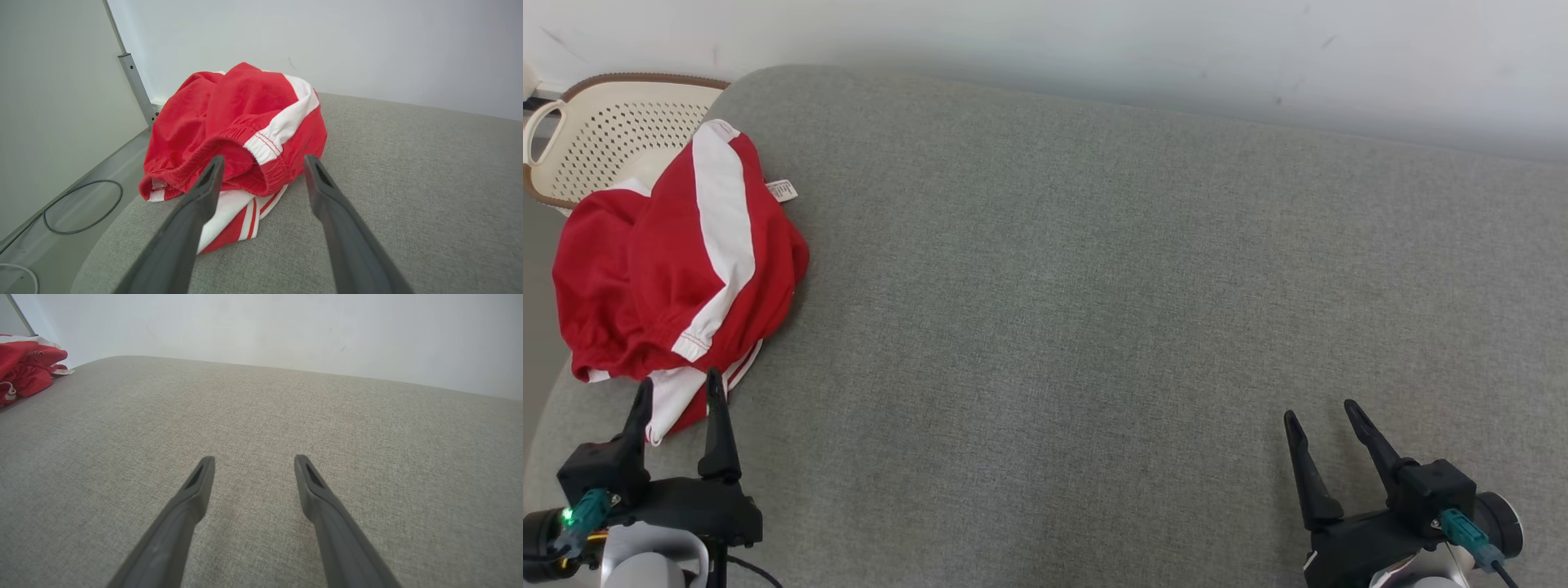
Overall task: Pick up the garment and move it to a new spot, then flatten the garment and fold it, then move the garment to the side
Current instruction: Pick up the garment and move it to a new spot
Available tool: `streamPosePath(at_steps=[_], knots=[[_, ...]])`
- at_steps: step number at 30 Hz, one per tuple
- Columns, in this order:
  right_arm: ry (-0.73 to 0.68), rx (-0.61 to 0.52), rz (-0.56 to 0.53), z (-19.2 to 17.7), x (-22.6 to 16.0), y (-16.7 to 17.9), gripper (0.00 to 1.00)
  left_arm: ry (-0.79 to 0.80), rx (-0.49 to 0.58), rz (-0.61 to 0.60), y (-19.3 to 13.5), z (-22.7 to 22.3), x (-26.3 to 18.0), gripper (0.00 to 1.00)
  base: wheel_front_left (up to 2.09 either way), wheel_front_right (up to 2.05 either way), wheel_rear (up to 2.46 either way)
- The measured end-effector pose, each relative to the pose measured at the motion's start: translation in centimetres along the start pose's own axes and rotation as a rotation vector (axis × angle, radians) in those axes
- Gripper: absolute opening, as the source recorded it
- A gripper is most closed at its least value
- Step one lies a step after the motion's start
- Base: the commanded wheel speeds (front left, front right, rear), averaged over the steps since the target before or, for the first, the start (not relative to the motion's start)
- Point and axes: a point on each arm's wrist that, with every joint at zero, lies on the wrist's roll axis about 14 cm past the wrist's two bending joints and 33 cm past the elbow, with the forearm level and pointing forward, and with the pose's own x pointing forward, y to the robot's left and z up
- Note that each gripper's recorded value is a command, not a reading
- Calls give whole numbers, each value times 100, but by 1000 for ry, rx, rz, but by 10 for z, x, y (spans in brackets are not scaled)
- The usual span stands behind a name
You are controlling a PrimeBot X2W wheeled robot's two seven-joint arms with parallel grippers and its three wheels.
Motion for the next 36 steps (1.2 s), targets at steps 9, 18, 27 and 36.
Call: streamPosePath(at_steps=[9, 18, 27, 36], knots=[[10, -14, 5, -2, -4, -4, 100, -1, -44, 34, 3, 2, 3, 100, 0, 0, 0], [16, -9, -1, -4, -6, -6, 100, -26, -2, 6, -5, 11, 19, 100, 0, 0, 0], [39, -2, -31, -13, -10, -18, 100, 24, 82, -57, -16, 0, 47, 100, 0, 0, 0], [70, 45, -79, -30, -5, -33, 100, 257, 202, -138, -17, -49, 90, 100, 0, 0, 0]])
